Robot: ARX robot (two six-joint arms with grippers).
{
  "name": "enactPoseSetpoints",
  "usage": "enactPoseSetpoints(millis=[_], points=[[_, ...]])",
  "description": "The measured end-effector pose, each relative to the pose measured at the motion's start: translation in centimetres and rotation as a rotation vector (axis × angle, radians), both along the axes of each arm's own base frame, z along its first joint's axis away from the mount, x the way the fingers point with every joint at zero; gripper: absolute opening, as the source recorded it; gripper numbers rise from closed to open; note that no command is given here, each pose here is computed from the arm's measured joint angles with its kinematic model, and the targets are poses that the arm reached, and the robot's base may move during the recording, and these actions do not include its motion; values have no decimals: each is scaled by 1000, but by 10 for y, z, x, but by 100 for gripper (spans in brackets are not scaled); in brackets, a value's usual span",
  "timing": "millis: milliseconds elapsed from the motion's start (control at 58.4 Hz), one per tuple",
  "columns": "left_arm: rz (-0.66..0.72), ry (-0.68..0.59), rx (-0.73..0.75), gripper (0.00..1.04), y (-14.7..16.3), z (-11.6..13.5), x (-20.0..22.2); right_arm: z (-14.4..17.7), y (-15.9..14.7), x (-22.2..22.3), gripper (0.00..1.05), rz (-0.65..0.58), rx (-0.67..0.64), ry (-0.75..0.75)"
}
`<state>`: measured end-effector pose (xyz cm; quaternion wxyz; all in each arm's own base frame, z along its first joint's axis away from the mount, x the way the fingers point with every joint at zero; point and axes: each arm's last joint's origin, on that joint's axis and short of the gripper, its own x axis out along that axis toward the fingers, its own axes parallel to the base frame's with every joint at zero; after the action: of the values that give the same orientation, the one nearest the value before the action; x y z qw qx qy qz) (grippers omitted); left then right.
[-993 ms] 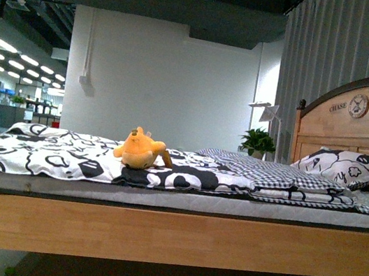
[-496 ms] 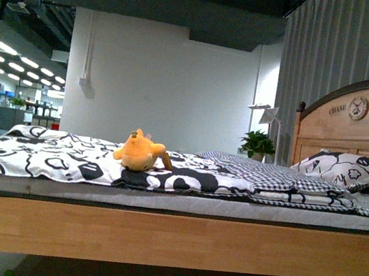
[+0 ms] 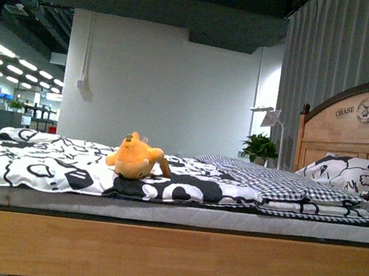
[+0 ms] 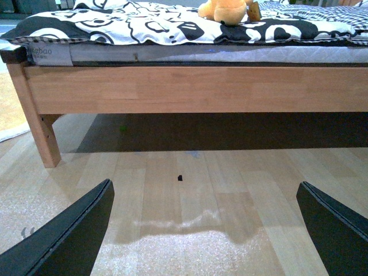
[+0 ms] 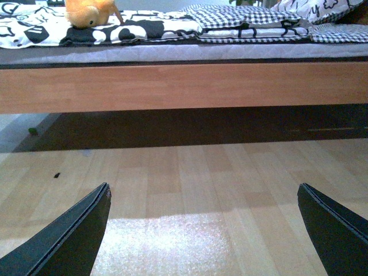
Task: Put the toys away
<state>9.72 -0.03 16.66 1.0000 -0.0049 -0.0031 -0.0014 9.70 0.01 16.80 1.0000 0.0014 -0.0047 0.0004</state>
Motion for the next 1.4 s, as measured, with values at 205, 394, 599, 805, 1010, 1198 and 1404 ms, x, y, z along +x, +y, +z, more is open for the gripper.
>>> enactPoseSetpoints(millis=[205, 394, 599, 805, 1010, 1198, 1404], points=[[0, 0, 0, 98, 0, 0, 0, 0, 0, 0, 98, 0, 0, 0], [0, 0, 0, 98, 0, 0, 0, 0, 0, 0, 98, 0, 0, 0], [0, 0, 0, 98, 0, 0, 0, 0, 0, 0, 98, 0, 0, 0], [0, 0, 0, 98, 0, 0, 0, 0, 0, 0, 98, 0, 0, 0], [0, -1, 0, 98, 0, 0, 0, 0, 0, 0, 98, 0, 0, 0], [0, -1, 0, 98, 0, 0, 0, 0, 0, 0, 98, 0, 0, 0], [0, -1, 0, 98, 0, 0, 0, 0, 0, 0, 98, 0, 0, 0]])
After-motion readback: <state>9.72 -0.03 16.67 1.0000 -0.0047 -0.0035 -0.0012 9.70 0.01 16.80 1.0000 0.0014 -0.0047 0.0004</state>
